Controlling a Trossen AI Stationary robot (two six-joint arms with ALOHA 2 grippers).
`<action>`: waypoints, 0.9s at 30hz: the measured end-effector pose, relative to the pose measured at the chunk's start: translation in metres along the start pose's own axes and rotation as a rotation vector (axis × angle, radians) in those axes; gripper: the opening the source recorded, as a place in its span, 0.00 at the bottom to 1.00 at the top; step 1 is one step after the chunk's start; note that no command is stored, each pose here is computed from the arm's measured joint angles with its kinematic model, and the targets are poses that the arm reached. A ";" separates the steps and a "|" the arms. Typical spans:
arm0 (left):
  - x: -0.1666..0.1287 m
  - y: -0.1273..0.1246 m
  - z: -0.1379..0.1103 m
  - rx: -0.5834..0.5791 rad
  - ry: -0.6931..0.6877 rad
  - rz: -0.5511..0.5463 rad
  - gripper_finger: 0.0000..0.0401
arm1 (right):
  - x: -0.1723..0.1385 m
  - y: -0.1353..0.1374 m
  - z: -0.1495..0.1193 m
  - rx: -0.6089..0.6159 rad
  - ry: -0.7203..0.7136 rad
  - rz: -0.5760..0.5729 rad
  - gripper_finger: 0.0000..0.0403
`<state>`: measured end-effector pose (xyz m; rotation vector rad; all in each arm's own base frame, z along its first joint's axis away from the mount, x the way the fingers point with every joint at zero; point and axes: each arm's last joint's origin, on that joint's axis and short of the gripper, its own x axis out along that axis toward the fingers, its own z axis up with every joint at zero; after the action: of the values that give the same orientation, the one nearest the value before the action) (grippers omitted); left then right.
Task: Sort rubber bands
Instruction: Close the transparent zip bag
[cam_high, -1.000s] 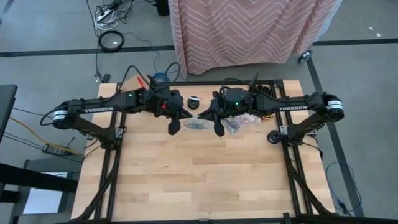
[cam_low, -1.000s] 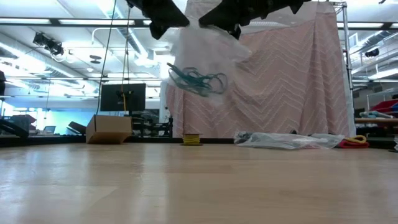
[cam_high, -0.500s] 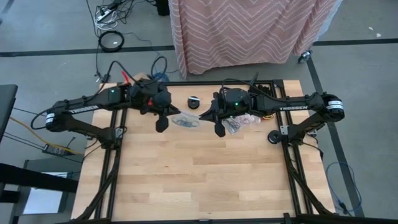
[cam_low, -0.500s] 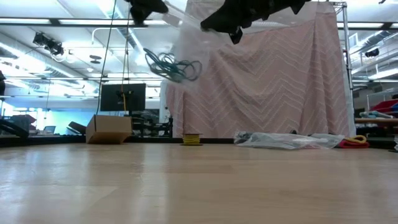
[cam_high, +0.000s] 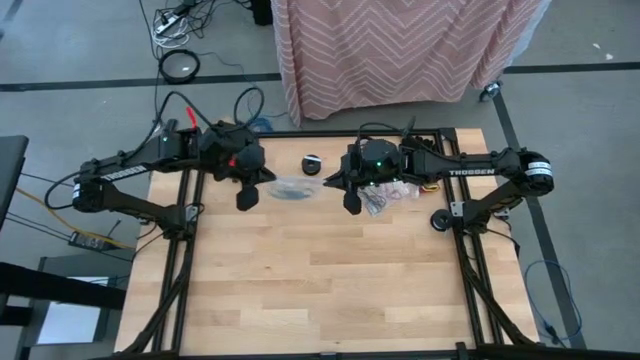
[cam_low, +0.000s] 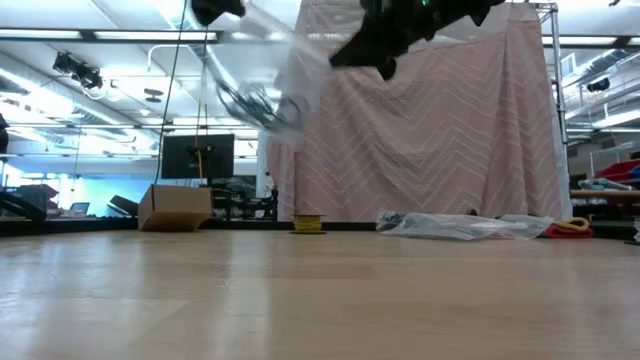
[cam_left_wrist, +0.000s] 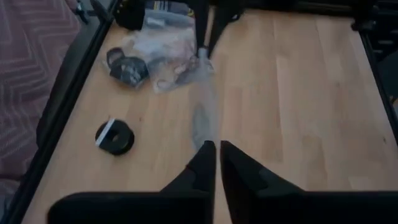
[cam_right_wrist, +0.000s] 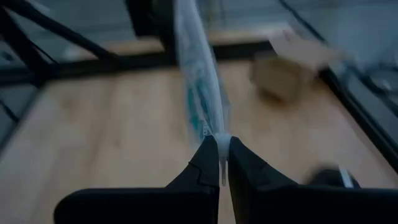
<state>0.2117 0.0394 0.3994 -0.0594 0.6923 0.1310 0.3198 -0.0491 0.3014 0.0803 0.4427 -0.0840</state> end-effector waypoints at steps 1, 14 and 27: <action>0.000 0.000 -0.001 -0.001 0.012 0.000 0.09 | 0.000 -0.003 -0.002 0.009 0.019 -0.015 0.02; 0.000 0.000 -0.006 -0.063 0.064 -0.001 0.35 | -0.013 -0.048 -0.036 0.303 0.340 -0.204 0.01; 0.001 0.000 -0.009 -0.060 0.090 0.012 0.35 | -0.047 -0.099 -0.068 0.475 0.632 -0.637 0.06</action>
<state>0.2067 0.0388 0.3922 -0.1192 0.7790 0.1617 0.2385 -0.1378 0.2545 0.4388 1.0637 -0.8073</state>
